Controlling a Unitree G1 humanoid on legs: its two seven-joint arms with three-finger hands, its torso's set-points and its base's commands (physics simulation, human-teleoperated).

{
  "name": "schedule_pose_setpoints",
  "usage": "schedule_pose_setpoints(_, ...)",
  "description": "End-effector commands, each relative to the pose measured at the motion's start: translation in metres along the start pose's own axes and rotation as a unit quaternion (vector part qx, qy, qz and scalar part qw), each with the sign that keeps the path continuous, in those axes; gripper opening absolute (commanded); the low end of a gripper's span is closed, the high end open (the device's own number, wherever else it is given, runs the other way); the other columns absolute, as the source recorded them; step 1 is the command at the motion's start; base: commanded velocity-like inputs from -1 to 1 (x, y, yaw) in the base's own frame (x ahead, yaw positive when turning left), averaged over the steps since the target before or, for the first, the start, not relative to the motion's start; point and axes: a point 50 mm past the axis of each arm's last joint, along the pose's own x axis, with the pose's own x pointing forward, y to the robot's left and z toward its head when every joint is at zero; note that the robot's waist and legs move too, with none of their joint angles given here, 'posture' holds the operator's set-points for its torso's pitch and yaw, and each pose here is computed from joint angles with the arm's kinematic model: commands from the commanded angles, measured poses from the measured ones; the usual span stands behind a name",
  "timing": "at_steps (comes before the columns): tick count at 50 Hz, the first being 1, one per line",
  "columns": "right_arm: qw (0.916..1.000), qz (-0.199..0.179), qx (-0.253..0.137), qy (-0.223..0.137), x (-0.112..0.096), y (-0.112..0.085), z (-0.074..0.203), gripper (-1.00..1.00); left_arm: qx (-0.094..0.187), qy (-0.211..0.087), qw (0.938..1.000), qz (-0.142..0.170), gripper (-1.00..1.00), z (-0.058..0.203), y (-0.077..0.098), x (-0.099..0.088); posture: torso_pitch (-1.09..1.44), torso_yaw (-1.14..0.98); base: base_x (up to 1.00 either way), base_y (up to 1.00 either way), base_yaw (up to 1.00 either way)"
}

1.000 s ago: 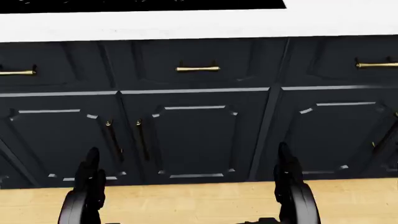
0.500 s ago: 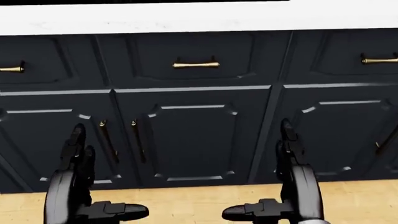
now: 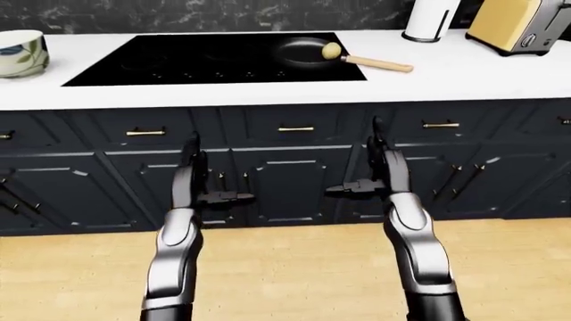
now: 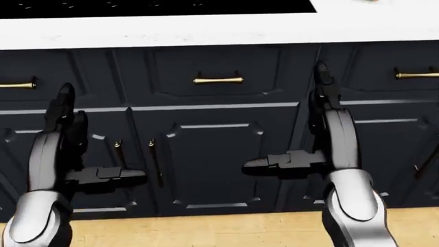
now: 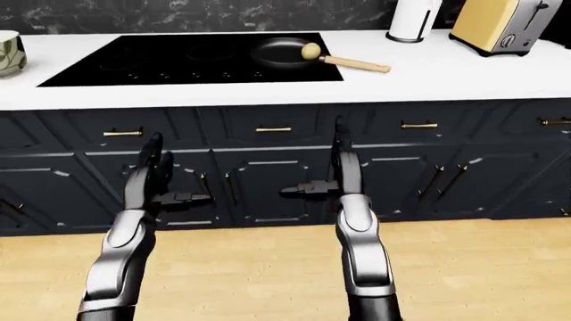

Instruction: Pick the potato from the pan and place it in the bowl.

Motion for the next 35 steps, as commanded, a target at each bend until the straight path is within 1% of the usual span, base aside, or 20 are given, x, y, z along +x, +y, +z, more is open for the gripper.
schedule_pose_setpoints(1,0.9993,-0.001,-0.002,-0.037,0.003,-0.002,0.024,1.0,0.0,-0.045,0.999,-0.007,1.0,0.024,-0.001,0.005,0.0,0.0,0.0,0.0,0.0)
schedule_pose_setpoints(3,0.9994,0.001,-0.004,-0.033,0.006,-0.002,0.028,1.0,0.004,-0.05,0.9987,-0.006,1.0,0.03,0.0,0.009,0.0,0.0,0.0,0.0,0.0)
schedule_pose_setpoints(4,0.9995,0.001,-0.005,-0.032,0.006,-0.001,0.032,1.0,0.012,-0.057,0.9983,-0.001,1.0,0.034,0.001,0.011,0.0,0.0,0.0,0.0,0.0)
schedule_pose_setpoints(5,0.9995,0.004,-0.007,-0.032,0.007,-0.001,0.036,1.0,0.009,-0.058,0.9983,-0.001,1.0,0.038,0.002,0.012,0.0,0.0,0.0,0.0,0.0)
schedule_pose_setpoints(8,0.9991,-0.001,-0.003,-0.042,0.011,-0.003,0.049,1.0,0.007,-0.064,0.9979,0.003,1.0,0.051,0.004,0.017,0.0,0.0,0.0,0.0,0.0)
schedule_pose_setpoints(10,0.9982,-0.011,-0.016,-0.058,0.014,-0.006,0.06,1.0,0.008,-0.067,0.9977,0.003,1.0,0.059,0.005,0.02,0.0,0.0,0.0,0.0,0.0)
schedule_pose_setpoints(11,0.9983,-0.011,-0.005,-0.058,0.014,-0.007,0.066,1.0,0.007,-0.07,0.9975,0.003,1.0,0.064,0.005,0.021,0.0,0.0,0.0,0.0,0.0)
schedule_pose_setpoints(14,0.9976,-0.013,0.002,-0.068,0.016,-0.012,0.081,1.0,0.009,-0.074,0.9972,0.002,1.0,0.074,0.004,0.024,0.0,0.0,0.0,0.0,0.0)
schedule_pose_setpoints(18,0.997,-0.014,-0.001,-0.076,0.015,-0.015,0.097,1.0,0.008,-0.084,0.9964,-0.001,1.0,0.093,0.002,0.027,0.0,0.0,0.0,0.0,0.0)
schedule_pose_setpoints(20,0.997,-0.013,-0.001,-0.076,0.014,-0.016,0.101,1.0,0.007,-0.089,0.996,-0.003,1.0,0.099,0.001,0.028,0.0,0.0,0.0,0.0,0.0)
schedule_pose_setpoints(25,0.9966,-0.012,0.002,-0.082,0.013,-0.017,0.12,1.0,0.009,-0.091,0.9958,-0.006,1.0,0.113,-0.001,0.028,0.0,0.0,0.0,0.0,0.0)
schedule_pose_setpoints(26,0.9965,-0.012,-0.003,-0.083,0.014,-0.017,0.123,1.0,0.008,-0.093,0.9956,-0.007,1.0,0.117,-0.001,0.028,0.0,0.0,0.0,0.0,0.0)
schedule_pose_setpoints(32,0.9958,-0.012,-0.005,-0.091,0.017,-0.02,0.142,1.0,0.016,-0.101,0.9948,-0.005,1.0,0.14,0.001,0.029,0.0,0.0,0.0,0.0,0.0)
schedule_pose_setpoints(35,0.9954,-0.011,-0.003,-0.095,0.016,-0.021,0.152,1.0,0.019,-0.103,0.9945,-0.004,1.0,0.145,0.003,0.03,0.0,0.0,0.0,0.0,0.0)
